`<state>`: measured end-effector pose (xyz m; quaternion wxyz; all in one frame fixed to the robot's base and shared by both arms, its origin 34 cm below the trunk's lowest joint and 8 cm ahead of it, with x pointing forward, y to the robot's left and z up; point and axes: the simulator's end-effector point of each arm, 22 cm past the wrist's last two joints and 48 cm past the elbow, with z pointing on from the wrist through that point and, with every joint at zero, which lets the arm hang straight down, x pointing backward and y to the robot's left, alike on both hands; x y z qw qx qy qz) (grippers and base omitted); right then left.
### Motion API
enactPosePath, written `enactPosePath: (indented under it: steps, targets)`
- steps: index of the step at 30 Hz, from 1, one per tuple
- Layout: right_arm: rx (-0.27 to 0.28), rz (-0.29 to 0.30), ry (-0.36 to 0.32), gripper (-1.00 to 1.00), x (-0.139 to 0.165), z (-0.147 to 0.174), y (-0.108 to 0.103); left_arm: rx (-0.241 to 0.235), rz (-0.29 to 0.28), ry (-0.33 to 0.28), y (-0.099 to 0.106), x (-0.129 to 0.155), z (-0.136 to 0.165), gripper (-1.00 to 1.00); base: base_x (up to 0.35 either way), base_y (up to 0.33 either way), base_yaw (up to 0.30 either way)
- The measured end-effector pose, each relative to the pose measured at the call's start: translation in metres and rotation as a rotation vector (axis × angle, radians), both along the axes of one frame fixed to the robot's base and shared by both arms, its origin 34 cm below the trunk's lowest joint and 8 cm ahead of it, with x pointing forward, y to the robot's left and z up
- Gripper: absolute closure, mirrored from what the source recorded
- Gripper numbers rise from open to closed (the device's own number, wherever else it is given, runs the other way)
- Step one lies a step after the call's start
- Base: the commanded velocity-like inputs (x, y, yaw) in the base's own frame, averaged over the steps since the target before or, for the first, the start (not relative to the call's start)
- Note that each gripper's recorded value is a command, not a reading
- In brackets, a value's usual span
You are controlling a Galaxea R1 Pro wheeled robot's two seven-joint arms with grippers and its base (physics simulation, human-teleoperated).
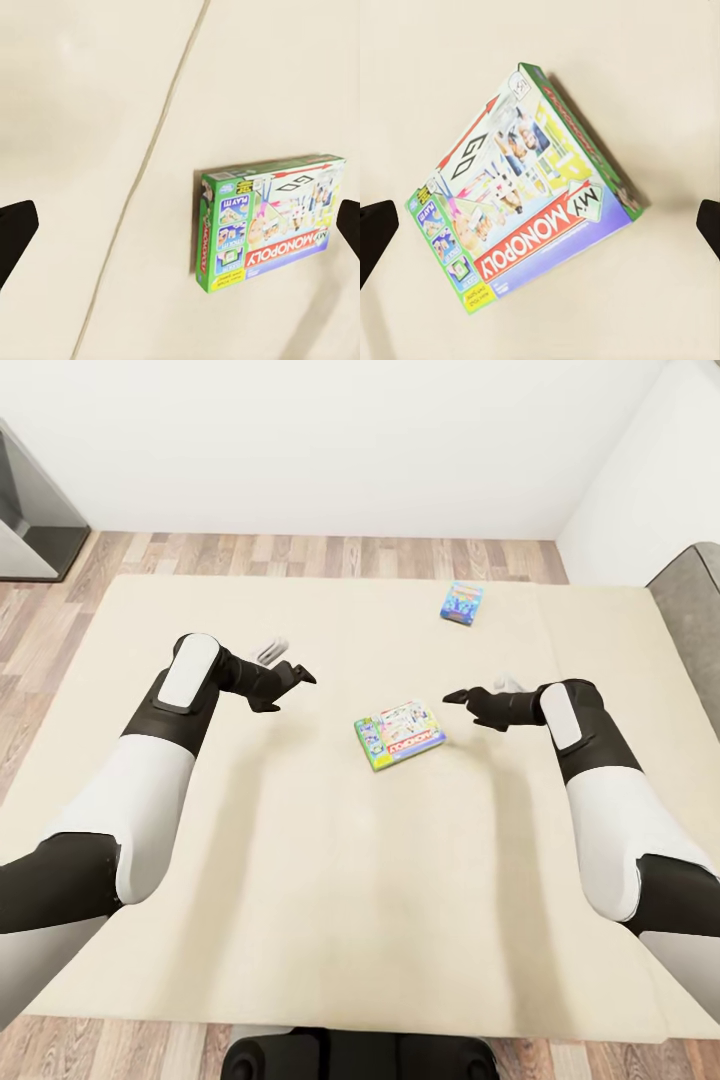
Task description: Put all the toys in the child's room - the three board games (two on the bed and one on the table), the two jigsaw puzzles on the table, and the tennis ball on the table - inside the toy box on the table in the child's room.
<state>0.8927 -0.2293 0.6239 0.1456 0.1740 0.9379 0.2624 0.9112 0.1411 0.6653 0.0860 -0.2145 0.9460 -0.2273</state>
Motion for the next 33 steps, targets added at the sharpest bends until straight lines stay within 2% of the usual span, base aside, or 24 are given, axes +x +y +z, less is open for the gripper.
enactPosePath:
  steps: [7, 33]
  targets:
    - [0.002, -0.001, -0.002, -1.00, 0.001, -0.010, 0.000, 0.001, 0.000, 0.000, 0.000, 0.001, -0.010, -1.00, 0.000, 0.000, 0.000]
    - [0.009, 0.001, 0.021, -1.00, -0.008, -0.018, 0.003, 0.005, -0.002, 0.000, 0.000, 0.000, -0.011, -1.00, 0.000, 0.000, 0.000]
